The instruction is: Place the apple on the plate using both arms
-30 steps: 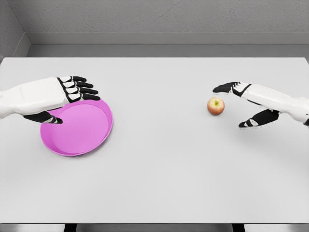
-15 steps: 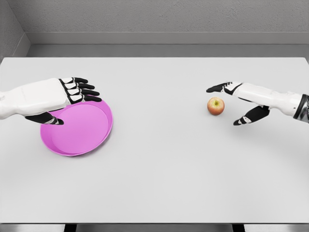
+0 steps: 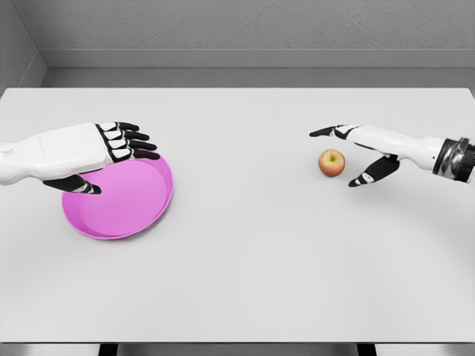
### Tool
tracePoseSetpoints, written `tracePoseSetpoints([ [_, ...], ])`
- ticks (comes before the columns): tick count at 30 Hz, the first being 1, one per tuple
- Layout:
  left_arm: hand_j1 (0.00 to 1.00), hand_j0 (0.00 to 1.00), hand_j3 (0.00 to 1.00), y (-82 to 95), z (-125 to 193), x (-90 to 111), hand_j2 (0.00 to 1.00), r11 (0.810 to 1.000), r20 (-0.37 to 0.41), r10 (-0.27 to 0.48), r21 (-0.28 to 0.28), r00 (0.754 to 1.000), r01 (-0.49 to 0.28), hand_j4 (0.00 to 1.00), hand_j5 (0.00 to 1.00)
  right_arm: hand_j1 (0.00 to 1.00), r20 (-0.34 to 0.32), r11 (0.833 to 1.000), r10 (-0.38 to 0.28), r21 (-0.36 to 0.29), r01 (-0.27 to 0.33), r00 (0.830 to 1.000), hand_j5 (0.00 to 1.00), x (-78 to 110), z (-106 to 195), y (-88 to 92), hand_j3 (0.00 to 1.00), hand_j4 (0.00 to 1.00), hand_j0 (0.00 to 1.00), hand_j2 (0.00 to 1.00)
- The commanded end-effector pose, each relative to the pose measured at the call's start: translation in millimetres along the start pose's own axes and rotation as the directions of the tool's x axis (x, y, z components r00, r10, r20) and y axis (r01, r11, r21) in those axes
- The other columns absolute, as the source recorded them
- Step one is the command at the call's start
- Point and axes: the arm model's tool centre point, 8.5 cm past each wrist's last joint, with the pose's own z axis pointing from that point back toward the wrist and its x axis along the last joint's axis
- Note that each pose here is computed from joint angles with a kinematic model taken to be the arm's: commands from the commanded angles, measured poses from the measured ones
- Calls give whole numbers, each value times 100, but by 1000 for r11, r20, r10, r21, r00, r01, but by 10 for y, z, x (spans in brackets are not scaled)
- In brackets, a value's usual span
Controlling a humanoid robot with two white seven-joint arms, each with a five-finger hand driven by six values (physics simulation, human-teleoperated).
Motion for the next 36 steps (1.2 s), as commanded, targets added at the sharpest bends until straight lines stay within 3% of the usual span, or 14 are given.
tracePoseSetpoints([
  [1,100,100,100,1,-3,1,100,1000,1,6,3,1000,-6,100,100,100,-9,999,-31,9,31,999,100,-61,-44,88,100,100,100,100],
  [11,100,100,100,-10,-26,10,100,1000,7,9,3,1000,-9,100,100,100,-36,999,-28,45,30,999,100,-147,-135,138,100,100,100,100],
  [22,100,100,100,-35,-69,26,100,1000,17,14,-8,1000,-14,100,100,100,-66,999,-33,22,35,997,100,-272,-87,38,100,100,100,100],
  [29,100,100,100,-41,-73,29,100,1000,18,16,-8,1000,-16,100,100,100,-107,999,-14,49,20,994,100,-358,-96,74,100,100,100,100],
  [36,100,100,100,-41,-73,29,100,1000,18,16,-8,1000,-16,100,100,100,-100,999,-22,45,27,995,100,-350,-222,72,100,100,100,100],
])
